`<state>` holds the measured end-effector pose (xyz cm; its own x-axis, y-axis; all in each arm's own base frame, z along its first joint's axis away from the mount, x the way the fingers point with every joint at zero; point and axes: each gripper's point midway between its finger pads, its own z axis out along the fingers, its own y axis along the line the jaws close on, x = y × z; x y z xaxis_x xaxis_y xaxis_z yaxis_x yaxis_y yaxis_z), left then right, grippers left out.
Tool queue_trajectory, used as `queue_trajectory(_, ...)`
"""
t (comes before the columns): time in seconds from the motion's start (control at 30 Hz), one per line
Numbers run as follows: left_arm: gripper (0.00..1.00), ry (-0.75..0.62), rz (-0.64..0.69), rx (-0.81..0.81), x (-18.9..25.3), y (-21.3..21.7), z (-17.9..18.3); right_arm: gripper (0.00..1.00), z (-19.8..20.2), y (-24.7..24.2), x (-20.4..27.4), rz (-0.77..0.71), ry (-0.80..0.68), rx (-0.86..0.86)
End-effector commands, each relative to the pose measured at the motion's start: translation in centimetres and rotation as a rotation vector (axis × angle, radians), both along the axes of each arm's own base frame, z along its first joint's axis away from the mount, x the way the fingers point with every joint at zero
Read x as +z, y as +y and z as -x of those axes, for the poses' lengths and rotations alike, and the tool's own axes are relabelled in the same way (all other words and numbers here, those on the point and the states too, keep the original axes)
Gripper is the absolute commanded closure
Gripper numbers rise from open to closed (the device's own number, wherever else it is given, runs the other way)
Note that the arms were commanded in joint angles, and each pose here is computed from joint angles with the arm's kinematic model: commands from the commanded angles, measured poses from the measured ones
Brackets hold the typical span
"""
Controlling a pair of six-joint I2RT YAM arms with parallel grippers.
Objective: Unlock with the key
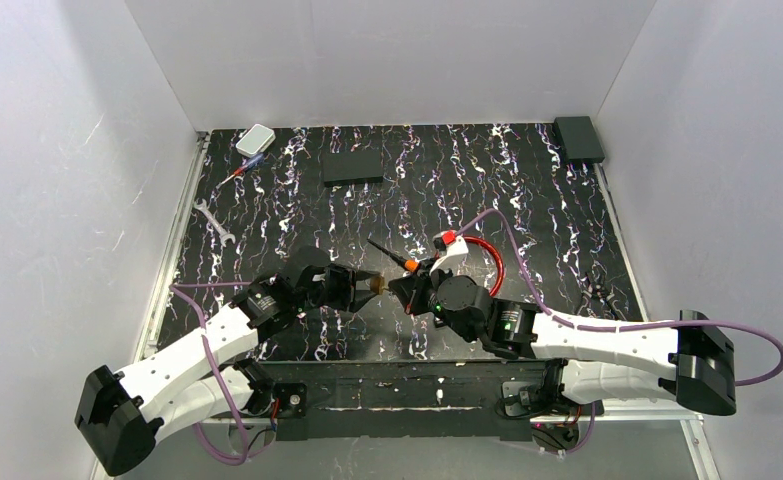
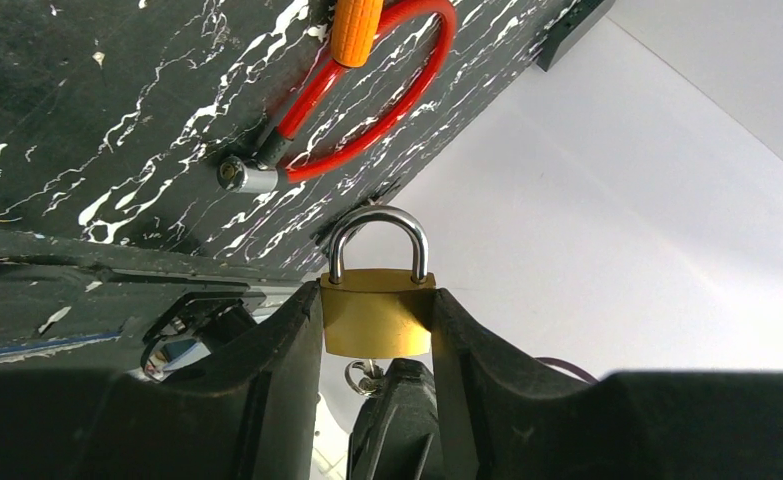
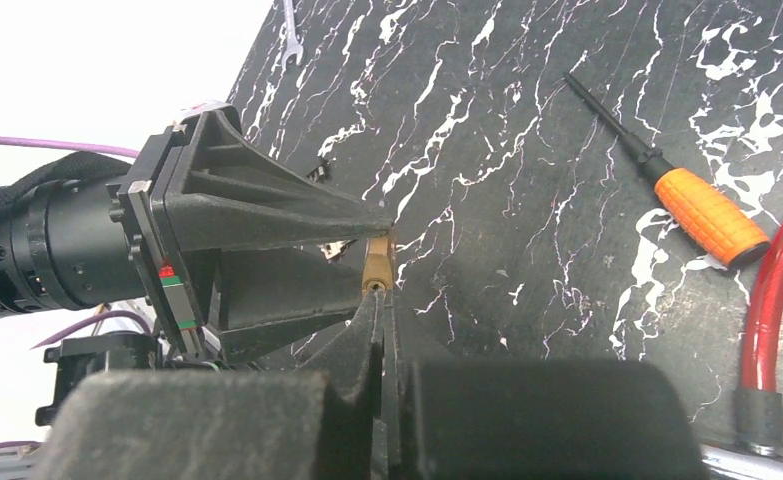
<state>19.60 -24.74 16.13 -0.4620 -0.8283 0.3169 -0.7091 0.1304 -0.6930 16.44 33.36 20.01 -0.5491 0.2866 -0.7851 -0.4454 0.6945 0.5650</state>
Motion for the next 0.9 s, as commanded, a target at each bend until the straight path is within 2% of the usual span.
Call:
queue_trajectory(0.0,1.00,-0.014,0.050,0.022,0.9,-0.2,-0.4,0.99,-0.5,0.3,3.3,-0.061,-0.058,-0.018)
queue_trajectory(0.87,1.00,-0.014,0.042,0.020,0.8,-0.5,-0.8,0.99,-0.6,0.5,4.2,-0.086,-0.084,-0.015)
